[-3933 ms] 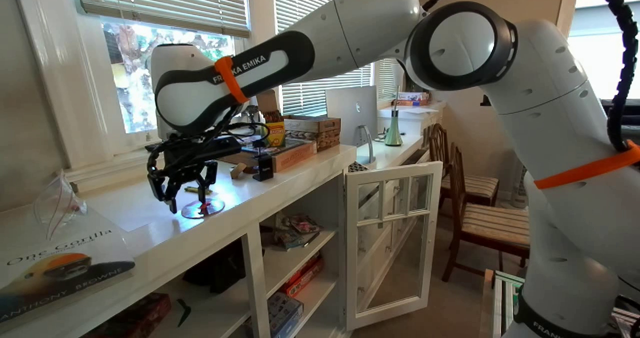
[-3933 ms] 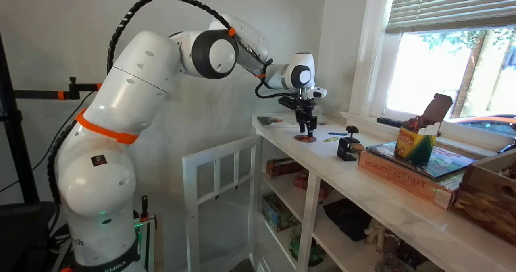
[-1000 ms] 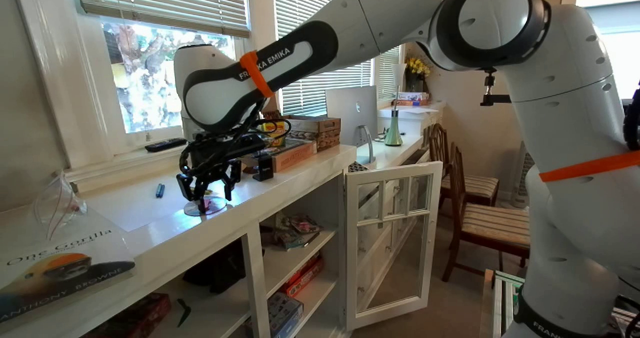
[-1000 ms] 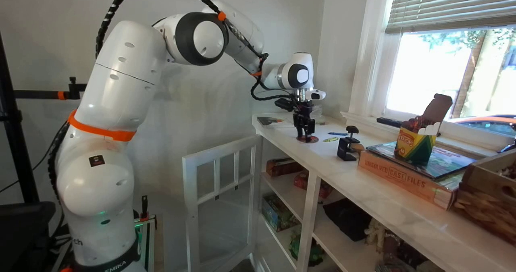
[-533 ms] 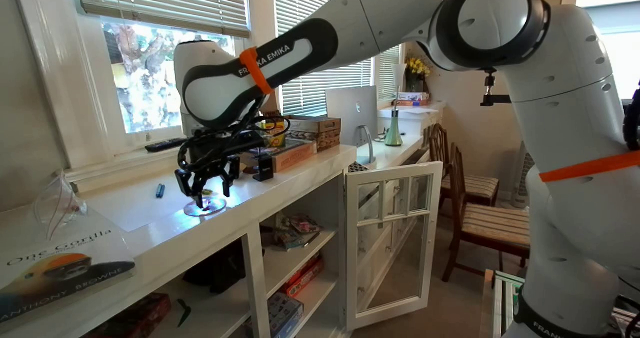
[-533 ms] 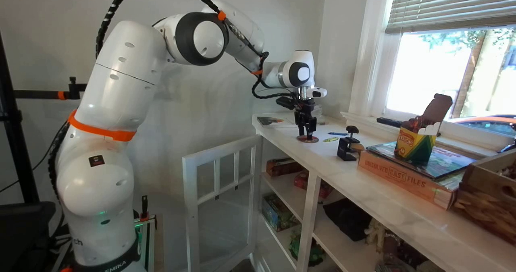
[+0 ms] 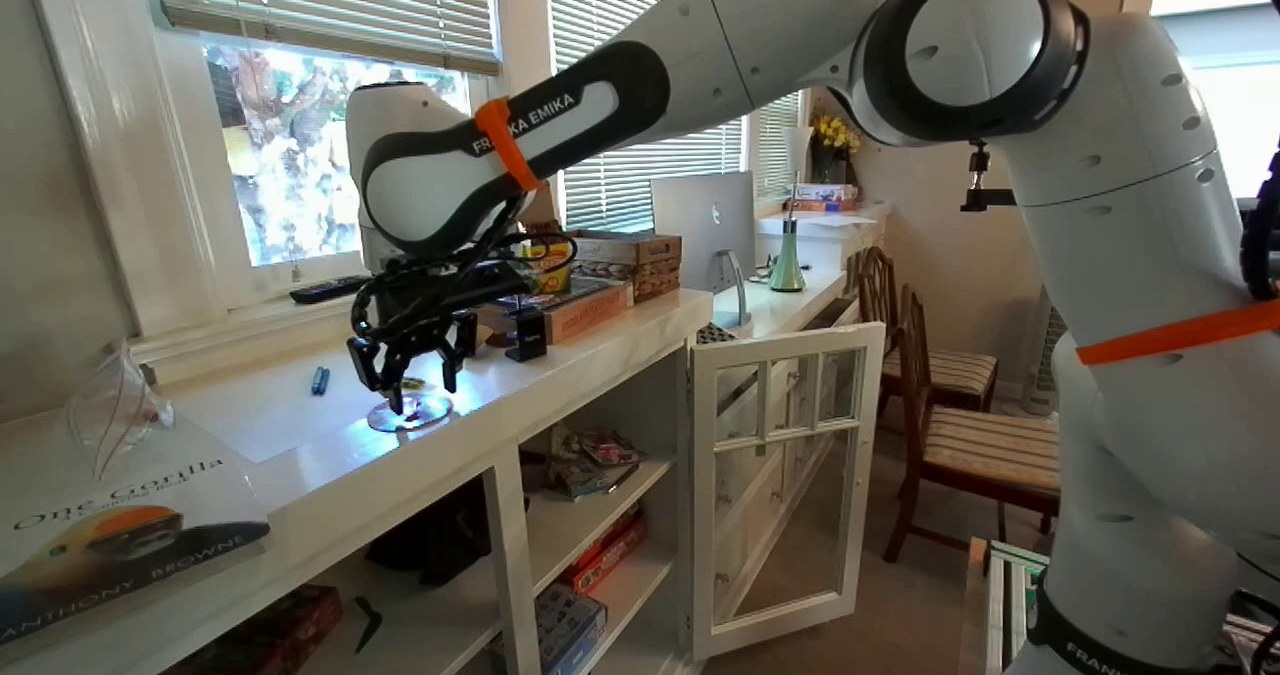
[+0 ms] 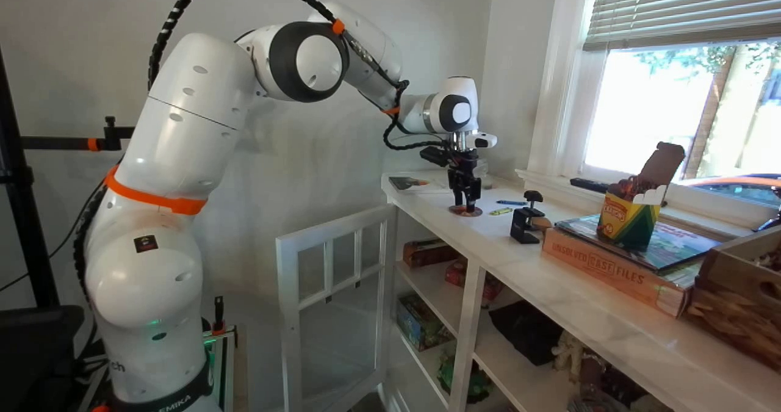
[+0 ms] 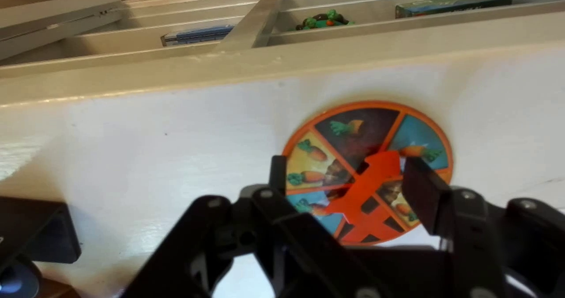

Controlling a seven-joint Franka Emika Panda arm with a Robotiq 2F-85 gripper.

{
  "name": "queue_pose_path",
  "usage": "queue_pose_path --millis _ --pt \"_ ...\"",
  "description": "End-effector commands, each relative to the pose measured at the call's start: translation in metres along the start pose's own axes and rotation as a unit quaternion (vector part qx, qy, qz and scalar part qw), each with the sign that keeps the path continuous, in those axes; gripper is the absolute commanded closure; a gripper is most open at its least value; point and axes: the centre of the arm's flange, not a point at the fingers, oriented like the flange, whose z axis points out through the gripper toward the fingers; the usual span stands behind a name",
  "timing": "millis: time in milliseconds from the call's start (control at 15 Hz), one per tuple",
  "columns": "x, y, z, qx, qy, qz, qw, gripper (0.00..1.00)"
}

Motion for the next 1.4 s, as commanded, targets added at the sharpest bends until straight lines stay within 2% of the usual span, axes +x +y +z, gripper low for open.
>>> queue_pose_path --millis 0,267,1333 --pt "0.009 -0.002 0.008 -0.003 0.005 0.011 0.9999 0.3" --pt "0.012 -0.002 0.011 -0.004 0.005 0.016 0.9999 0.33" --pt "0.024 0.0 0.016 -0.009 0.012 0.03 0.9994 0.32"
